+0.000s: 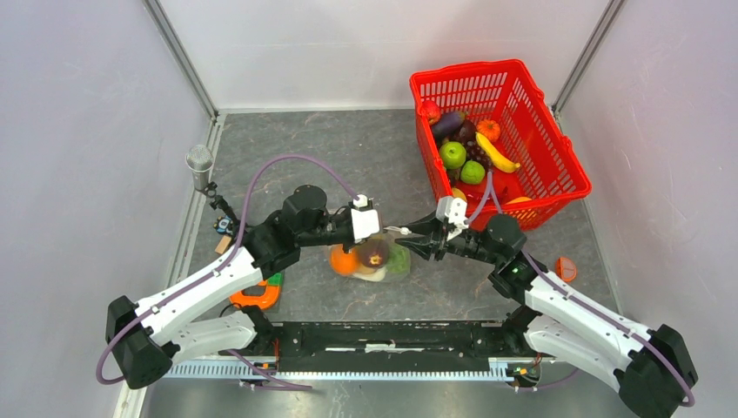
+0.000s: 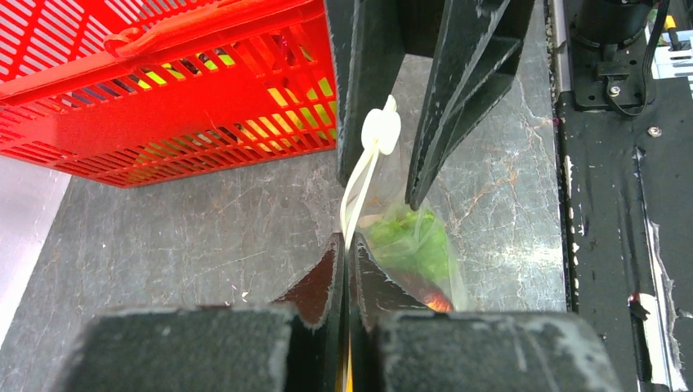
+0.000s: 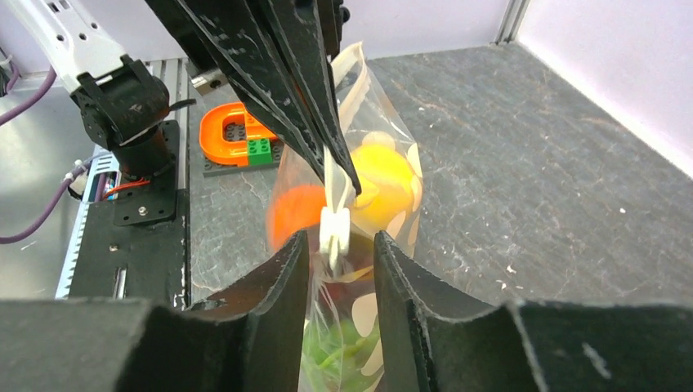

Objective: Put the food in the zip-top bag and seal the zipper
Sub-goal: Adjust the zipper food storage bag at the center of the board.

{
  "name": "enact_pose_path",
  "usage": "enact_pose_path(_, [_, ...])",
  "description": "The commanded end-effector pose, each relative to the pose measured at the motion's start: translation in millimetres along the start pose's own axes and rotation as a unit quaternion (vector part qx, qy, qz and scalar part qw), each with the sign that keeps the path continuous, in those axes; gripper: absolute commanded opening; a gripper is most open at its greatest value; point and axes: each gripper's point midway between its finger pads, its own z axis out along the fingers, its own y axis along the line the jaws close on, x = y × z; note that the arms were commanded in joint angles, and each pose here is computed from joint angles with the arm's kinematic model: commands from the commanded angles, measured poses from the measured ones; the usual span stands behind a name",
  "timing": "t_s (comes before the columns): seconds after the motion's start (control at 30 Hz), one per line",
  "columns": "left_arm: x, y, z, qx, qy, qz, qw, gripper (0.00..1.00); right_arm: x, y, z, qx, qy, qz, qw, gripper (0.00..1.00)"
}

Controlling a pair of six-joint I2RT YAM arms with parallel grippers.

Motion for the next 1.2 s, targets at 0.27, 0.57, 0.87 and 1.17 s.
enact_pose_path(0.27, [-38, 3, -6, -0.005, -0.069, 0.01, 0.998, 0.02, -15, -1, 7, -0.006, -0.024, -0.014, 1.0, 0.26])
enact_pose_path(0.57, [-32, 1, -6, 0.002, -0.056, 0.008, 0.998, 0.02, -19, -3, 6, -0.002, -0.03, -0.018, 0.999, 0.21])
enact_pose_path(0.87, [-30, 1, -4, 0.005, -0.051, 0.005, 0.999, 0.02, -18, -3, 6, -0.001, -0.032, -0.017, 0.999, 0.0])
enact_pose_path(1.17, [-43, -1, -1, 0.015, -0.081, 0.005, 0.997, 0.74, -4, -11, 7, 0.019, 0.002, -0.011, 1.0, 0.0])
